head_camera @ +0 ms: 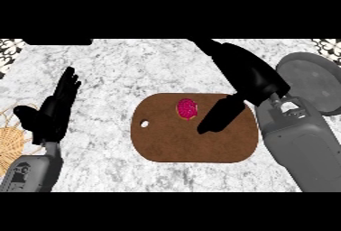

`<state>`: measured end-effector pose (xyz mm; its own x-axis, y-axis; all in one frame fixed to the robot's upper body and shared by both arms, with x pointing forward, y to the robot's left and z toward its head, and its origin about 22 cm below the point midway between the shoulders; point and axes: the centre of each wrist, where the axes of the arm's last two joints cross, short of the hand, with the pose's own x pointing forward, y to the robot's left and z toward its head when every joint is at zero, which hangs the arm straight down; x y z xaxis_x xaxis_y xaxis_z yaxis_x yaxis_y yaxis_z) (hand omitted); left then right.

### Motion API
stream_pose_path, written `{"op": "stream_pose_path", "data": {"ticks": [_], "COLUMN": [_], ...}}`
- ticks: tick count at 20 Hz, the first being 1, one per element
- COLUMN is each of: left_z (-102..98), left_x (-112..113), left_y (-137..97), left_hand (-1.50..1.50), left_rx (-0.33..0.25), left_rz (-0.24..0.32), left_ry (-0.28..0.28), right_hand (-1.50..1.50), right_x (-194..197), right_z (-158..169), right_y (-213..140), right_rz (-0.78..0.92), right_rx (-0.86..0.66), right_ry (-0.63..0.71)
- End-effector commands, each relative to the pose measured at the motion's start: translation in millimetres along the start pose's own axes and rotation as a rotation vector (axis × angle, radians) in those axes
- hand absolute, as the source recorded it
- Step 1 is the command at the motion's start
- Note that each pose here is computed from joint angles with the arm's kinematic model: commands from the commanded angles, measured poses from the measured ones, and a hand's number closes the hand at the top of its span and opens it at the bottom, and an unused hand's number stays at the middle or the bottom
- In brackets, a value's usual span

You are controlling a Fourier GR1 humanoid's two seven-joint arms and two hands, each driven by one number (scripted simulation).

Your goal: Pick the cupcake from the cutting board and place it in the pan

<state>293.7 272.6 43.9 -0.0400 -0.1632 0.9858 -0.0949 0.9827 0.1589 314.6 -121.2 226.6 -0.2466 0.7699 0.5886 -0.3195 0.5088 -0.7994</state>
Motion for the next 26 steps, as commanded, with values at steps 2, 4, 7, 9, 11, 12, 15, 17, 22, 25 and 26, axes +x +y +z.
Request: {"op": "stream_pose_path", "data": {"ticks": [2,4,7,9,11,12,15,17,22,25,26], "left_z": [-8,-8,-2,3,2,4,2,5,-3,-4,-1], "left_x": [-4,14,-1,8,17,13,18,-2,22,8,8], "left_y": [12,-4,2,18,2,8,4,1,-11,10,-12], "left_hand": [0.0,0.0,0.0,0.0,0.0,0.0,0.0,0.0,0.0,0.0,0.0], "left_rx": [0.012,-0.004,-0.001,-0.004,0.001,0.008,-0.011,0.0,-0.006,-0.005,0.014], "left_rz": [0.002,0.024,0.014,0.013,0.007,0.013,0.006,0.0,0.011,-0.017,0.015], "left_ry": [-0.012,-0.005,0.009,0.005,0.002,0.003,-0.005,-0.016,-0.008,-0.017,-0.019], "right_hand": [-1.5,-1.5,-1.5,-1.5,-1.5,-1.5,-1.5,-1.5,-1.5,-1.5,-1.5], "right_x": [7,1,-21,-25,-47,-32,-38,-49,-40,-34,-44], "right_z": [-19,-7,-4,-15,-16,-34,-40,-46,-48,-48,-64], "right_y": [26,32,41,26,32,30,40,43,44,63,63], "right_rz": [0.021,0.0,0.048,0.059,0.055,0.06,0.027,0.037,0.07,0.097,0.104], "right_rx": [0.006,-0.01,-0.015,0.008,0.04,0.05,0.098,0.135,0.18,0.185,0.185], "right_ry": [0.067,0.093,0.141,0.185,0.197,0.192,0.194,0.17,0.155,0.172,0.181]}}
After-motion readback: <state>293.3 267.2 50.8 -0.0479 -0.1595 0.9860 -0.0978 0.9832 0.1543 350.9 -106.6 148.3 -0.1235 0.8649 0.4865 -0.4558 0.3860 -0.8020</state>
